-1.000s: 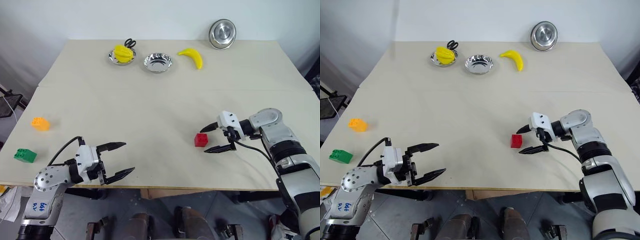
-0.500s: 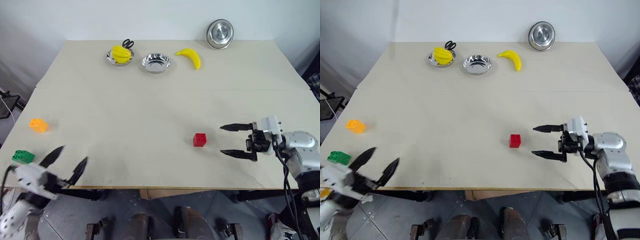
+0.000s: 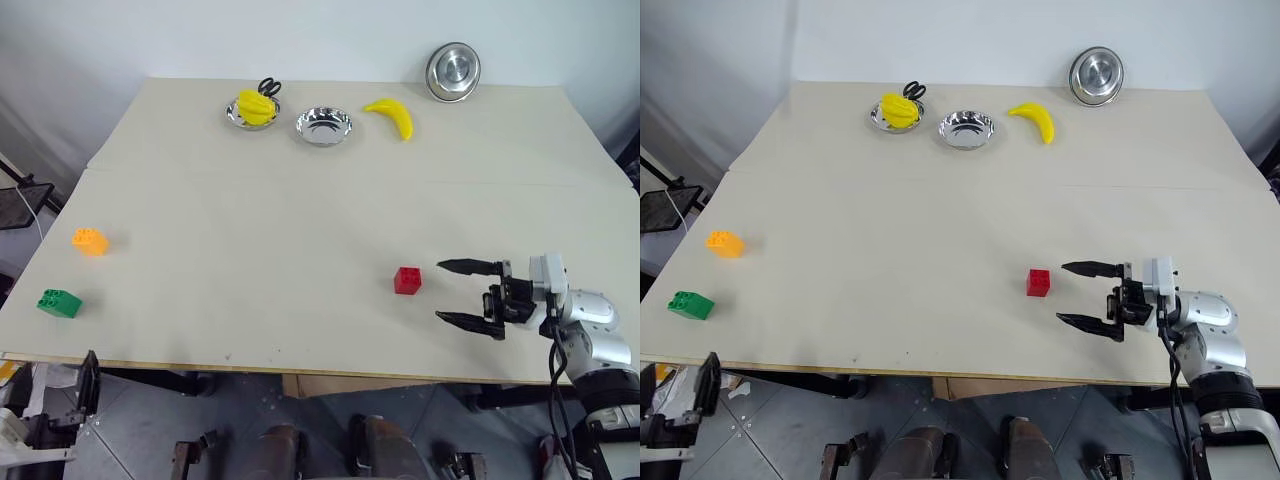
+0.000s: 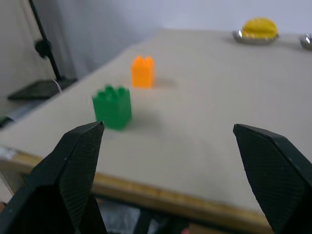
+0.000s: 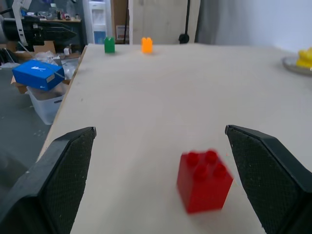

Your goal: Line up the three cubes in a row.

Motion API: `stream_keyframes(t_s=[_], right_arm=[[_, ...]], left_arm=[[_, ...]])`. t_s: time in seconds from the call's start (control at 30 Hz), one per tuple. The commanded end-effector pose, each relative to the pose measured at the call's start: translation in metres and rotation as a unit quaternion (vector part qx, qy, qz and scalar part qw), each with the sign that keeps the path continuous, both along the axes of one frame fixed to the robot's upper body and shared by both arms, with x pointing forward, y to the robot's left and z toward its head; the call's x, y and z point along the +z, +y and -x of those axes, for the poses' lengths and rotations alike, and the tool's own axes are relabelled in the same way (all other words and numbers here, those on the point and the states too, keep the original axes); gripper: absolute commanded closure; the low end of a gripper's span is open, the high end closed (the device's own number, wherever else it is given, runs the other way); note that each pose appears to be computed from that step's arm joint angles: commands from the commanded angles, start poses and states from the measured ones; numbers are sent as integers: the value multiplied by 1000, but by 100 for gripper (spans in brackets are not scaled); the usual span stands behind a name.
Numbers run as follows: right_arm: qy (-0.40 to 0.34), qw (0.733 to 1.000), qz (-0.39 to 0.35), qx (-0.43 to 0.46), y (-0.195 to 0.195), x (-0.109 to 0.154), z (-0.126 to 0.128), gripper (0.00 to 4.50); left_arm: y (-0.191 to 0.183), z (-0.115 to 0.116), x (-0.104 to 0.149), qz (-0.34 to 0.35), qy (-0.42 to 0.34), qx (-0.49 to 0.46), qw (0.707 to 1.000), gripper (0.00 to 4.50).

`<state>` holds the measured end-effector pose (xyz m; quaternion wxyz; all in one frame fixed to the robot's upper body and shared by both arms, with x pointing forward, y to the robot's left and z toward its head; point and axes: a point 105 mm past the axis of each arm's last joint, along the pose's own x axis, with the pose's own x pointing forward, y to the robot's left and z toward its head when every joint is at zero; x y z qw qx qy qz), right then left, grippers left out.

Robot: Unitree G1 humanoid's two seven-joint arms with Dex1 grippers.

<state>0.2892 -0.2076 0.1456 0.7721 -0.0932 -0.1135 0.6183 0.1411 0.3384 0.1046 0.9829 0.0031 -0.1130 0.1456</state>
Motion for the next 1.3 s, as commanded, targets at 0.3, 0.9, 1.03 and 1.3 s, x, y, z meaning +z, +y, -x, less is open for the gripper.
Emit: stream_keyframes(t_s=[0.3, 0.9, 1.03, 1.3], right_arm=[[-2, 999, 24, 33, 4, 3, 1, 4], [-1, 999, 23, 35, 6, -4, 12, 4], [-1, 999, 23, 31, 5, -4, 14, 4], [3, 1000, 21, 21, 2, -6, 13, 0]], left_arm=[[33, -32, 22, 18, 64, 22, 998, 0], [88, -75, 10, -15, 167, -42, 985, 0], [92, -79, 9, -11, 174, -49, 984, 0], [90, -86, 6, -6, 190, -96, 977, 180]])
